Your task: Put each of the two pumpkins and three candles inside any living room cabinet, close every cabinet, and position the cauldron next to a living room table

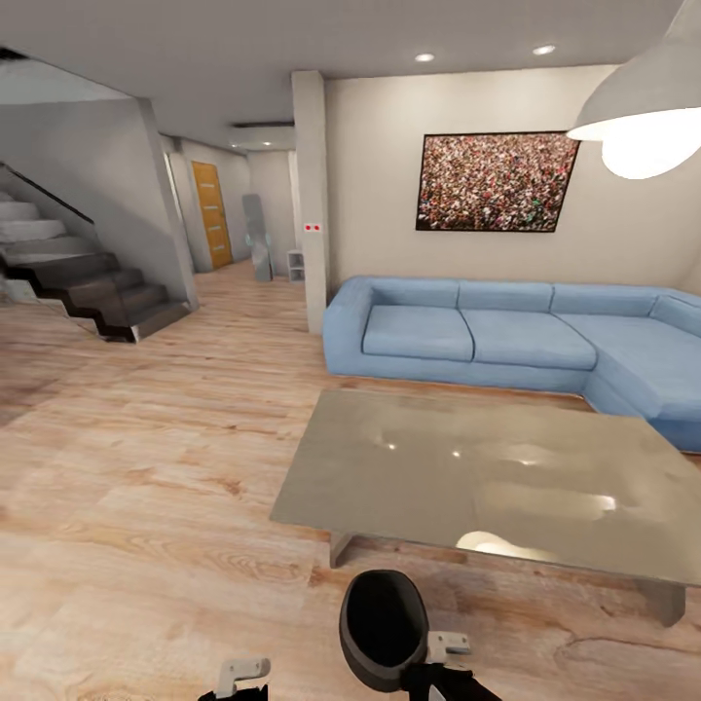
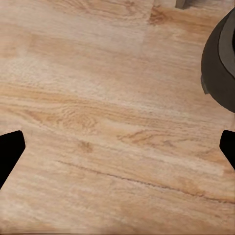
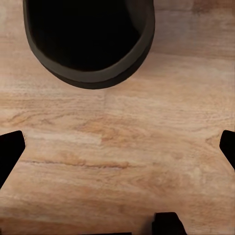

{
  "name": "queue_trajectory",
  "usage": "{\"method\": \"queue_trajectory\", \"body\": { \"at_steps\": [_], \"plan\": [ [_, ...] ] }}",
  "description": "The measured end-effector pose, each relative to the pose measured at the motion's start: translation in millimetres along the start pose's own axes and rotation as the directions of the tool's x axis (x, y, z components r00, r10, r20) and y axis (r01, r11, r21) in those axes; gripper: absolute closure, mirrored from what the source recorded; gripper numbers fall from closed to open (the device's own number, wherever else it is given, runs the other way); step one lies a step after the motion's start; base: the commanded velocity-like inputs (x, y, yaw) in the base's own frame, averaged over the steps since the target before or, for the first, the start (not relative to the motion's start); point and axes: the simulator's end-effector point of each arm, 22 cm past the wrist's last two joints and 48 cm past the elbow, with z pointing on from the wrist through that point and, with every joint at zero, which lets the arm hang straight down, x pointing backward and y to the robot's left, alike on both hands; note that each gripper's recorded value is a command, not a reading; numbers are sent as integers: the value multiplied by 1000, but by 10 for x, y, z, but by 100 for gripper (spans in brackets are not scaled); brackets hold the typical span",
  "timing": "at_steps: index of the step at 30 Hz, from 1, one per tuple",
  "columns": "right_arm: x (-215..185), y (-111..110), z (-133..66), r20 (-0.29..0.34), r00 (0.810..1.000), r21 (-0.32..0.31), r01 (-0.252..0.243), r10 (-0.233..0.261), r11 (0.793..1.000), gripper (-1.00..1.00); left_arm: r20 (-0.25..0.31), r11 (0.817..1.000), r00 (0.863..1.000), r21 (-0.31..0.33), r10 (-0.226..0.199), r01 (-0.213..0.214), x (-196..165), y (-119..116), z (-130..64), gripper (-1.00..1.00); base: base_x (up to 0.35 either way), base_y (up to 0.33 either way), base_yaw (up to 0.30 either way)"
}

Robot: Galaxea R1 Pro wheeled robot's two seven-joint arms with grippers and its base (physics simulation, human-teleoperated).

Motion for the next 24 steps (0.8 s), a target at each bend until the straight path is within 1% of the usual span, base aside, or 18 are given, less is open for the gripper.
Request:
{"method": "queue_trajectory", "body": {
  "at_steps": [15,24],
  "plan": [
    [-2,0,0,1,1000,0,0,0,1000,-100,-1,1000,1000,1,0,0,6,-5,-1,-100,1,-1,289],
    [-2,0,0,1,1000,0,0,0,1000,-100,-1,1000,1000,2,0,0,7,-18,-2,-100,-18,-34,291]
  ]
}}
